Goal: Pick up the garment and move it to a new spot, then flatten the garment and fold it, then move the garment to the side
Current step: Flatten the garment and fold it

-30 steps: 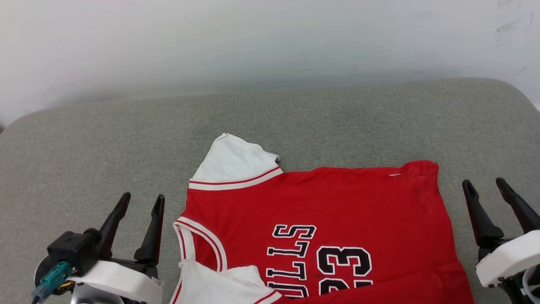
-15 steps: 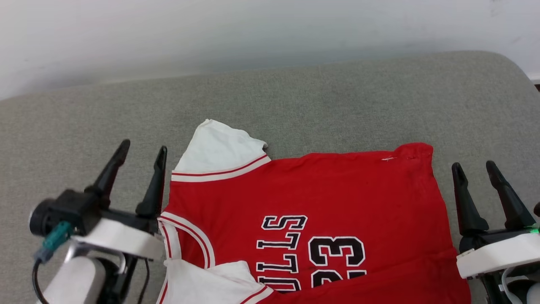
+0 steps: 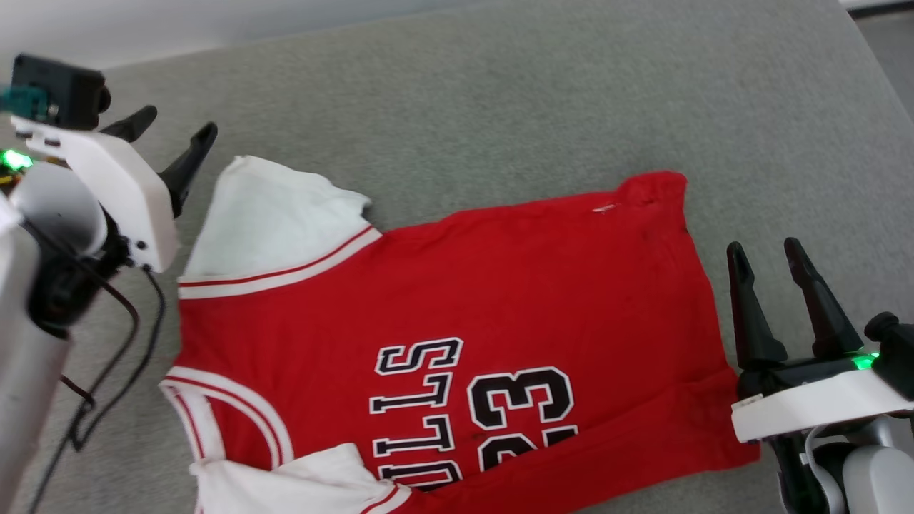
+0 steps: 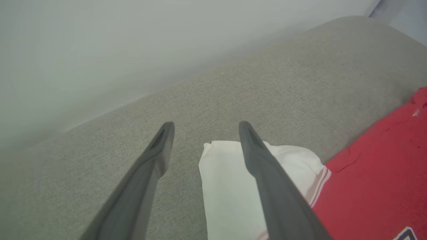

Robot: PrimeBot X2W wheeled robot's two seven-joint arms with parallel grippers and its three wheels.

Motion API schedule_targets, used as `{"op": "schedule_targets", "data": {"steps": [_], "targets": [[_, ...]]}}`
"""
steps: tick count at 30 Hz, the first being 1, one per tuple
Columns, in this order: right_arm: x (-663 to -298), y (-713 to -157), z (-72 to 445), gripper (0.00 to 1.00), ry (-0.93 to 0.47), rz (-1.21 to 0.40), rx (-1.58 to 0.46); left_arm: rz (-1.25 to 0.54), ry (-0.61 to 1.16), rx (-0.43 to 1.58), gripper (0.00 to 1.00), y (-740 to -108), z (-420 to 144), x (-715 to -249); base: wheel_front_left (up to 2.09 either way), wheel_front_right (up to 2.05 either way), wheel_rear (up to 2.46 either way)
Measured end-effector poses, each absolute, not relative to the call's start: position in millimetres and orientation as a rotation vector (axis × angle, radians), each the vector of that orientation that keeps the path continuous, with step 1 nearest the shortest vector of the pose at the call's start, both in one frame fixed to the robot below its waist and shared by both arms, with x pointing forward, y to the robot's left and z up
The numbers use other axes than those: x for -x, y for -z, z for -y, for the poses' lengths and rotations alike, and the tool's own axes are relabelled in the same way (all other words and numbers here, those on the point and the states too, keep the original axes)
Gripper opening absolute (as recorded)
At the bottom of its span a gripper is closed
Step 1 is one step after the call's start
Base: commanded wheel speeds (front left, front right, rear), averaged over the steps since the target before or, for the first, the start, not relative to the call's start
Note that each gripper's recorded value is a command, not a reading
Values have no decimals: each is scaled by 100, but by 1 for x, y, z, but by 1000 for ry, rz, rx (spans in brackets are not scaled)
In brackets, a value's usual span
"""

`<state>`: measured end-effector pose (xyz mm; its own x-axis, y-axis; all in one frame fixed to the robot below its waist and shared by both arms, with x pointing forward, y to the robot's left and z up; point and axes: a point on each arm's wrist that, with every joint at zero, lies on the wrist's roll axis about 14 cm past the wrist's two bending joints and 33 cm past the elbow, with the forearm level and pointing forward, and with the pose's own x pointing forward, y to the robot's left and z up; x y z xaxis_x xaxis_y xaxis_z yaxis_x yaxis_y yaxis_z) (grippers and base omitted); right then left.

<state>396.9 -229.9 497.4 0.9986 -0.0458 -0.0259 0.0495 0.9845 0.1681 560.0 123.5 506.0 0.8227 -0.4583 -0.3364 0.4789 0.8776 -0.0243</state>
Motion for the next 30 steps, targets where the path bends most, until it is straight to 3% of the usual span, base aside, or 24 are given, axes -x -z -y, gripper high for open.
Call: {"op": "schedule_targets", "data": {"steps": [7, 15, 22, 23, 24, 30], "targets": [[-389, -468, 240, 100, 111, -88, -179, -771, 510, -87, 100, -439, -120, -577, 0, 0, 0], [-389, -449, 245, 100, 150, -125, -197, -1019, 518, -128, 100, -397, -113, -581, 0, 0, 0], [-387, -436, 248, 100, 169, -156, -195, -1070, 507, -164, 100, -376, -113, -583, 0, 0, 0], [-388, -436, 247, 100, 168, -157, -196, -1072, 507, -166, 67, -375, -114, -583, 0, 0, 0], [-388, -435, 247, 100, 167, -159, -197, -1071, 506, -168, 0, -374, -114, -583, 0, 0, 0], [-393, -435, 243, 100, 151, -159, -199, -1015, 506, -108, 0, -380, -109, -582, 0, 0, 0]]}}
